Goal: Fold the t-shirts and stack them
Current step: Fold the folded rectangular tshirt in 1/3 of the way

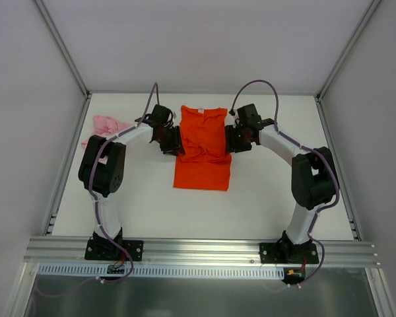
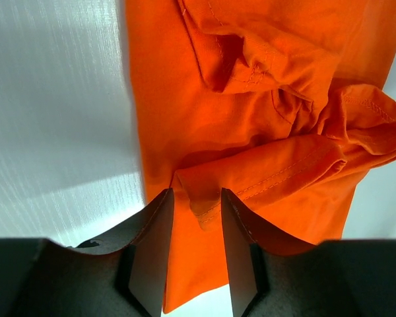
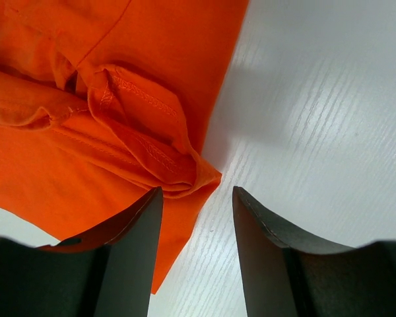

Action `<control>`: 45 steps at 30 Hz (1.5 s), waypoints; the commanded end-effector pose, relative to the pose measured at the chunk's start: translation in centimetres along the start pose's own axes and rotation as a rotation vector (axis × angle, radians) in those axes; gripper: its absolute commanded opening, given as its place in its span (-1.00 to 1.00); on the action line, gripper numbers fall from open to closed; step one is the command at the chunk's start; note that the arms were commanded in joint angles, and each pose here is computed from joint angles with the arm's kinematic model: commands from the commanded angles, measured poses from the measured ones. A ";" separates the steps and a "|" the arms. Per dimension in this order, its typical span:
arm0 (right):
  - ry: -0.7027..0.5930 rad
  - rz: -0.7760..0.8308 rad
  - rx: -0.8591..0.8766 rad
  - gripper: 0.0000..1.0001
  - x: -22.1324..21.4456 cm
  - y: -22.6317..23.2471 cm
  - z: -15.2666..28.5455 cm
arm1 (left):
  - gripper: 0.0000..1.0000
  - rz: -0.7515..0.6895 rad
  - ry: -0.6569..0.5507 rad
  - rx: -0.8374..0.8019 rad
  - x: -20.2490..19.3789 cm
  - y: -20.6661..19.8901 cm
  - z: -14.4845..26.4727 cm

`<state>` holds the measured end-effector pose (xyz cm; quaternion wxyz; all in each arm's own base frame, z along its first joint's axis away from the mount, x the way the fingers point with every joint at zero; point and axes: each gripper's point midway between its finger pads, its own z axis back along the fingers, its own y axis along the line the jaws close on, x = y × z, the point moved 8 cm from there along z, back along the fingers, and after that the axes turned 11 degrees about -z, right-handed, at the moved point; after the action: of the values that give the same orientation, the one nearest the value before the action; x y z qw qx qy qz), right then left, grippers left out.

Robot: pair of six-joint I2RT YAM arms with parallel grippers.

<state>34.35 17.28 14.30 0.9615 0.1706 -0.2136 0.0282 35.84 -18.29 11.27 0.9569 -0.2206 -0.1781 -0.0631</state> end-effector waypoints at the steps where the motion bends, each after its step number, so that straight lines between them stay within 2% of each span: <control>1: -0.031 0.028 0.039 0.00 0.8 0.1 0.3 | -0.31 0.016 0.011 -0.023 0.3 0.0 -0.2; 8: -0.010 0.035 0.037 -0.01 0.7 0.0 -0.6 | -0.39 0.026 0.018 -0.033 0.7 -0.4 -0.6; 14: 0.006 0.038 0.029 -0.06 0.6 -0.3 -1.4 | -0.60 0.031 0.018 -0.039 1.1 -0.7 -0.7; 18: 0.019 0.045 0.029 -0.19 0.5 -0.4 -1.8 | -1.00 0.031 0.011 -0.041 1.5 -0.9 -0.5; 21: 0.031 0.047 0.033 -0.32 0.4 -0.4 -2.0 | -1.00 0.032 0.010 -0.046 1.6 -1.0 -0.5; 22: 0.030 0.044 0.034 -0.43 0.4 -0.4 -2.1 | -1.00 0.031 0.008 -0.047 1.7 -1.1 -0.4; 23: 0.025 0.044 0.039 -0.62 0.5 -0.3 -2.0 | -1.00 0.032 0.009 -0.045 1.7 -1.1 -0.3; 27: 0.018 0.035 0.053 -0.97 1.0 0.1 -1.7 | -1.00 0.031 0.009 -0.038 1.6 -1.1 -0.1; 45: -0.058 0.063 0.106 -0.98 1.9 2.6 2.4 | -1.00 0.043 -0.020 -0.024 0.2 -1.4 2.5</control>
<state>34.75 18.06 14.21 0.9578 0.1917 -0.2076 0.0526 35.79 -18.63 11.61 0.9584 -0.2305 -0.1610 -0.0484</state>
